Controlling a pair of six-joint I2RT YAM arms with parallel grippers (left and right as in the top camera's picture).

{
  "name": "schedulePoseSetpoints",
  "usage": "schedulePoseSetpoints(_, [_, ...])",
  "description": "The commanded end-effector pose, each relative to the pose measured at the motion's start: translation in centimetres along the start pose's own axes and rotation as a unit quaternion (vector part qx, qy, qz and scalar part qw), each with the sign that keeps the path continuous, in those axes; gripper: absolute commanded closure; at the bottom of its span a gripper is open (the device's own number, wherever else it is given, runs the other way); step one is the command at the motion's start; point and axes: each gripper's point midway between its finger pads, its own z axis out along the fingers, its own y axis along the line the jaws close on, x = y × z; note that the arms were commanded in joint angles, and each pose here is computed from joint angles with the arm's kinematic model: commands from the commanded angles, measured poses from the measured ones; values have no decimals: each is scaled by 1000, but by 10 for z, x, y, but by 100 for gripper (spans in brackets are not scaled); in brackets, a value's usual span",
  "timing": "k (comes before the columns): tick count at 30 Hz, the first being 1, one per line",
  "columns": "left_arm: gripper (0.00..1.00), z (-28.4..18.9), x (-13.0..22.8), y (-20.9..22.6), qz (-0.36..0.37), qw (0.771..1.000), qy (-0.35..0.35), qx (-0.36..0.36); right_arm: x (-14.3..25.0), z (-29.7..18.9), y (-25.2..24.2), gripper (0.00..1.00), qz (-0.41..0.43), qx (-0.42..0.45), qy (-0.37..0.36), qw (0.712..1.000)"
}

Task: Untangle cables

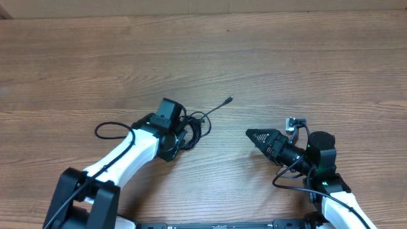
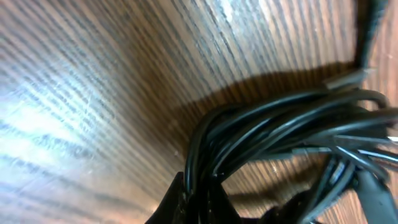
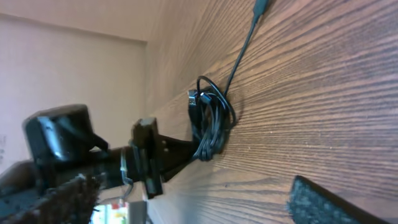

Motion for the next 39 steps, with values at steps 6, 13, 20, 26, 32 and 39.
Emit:
schedulePoseSetpoints(6, [96,-73,19,-62,28,989,43,139,-3,-2,46,12,-53,-41,50,996])
schedulePoseSetpoints(13, [96,-93,31,-69,-31,982,82,168,4,-3,54,18,-38,-57,72,995])
schedulePoseSetpoints(20, [96,-98,48,-69,-79,973,144,163,13,12,52,30,-29,-25,60,997])
schedulePoseSetpoints(26, [96,-99,54,-70,-73,971,159,164,23,28,56,37,-67,1,32,997])
schedulePoseSetpoints(32, [96,-104,62,-75,-28,967,175,181,21,36,59,41,-81,11,1,997])
schedulePoseSetpoints(39, [96,-109,73,-89,-3,961,179,210,30,49,71,45,-54,-16,12,998])
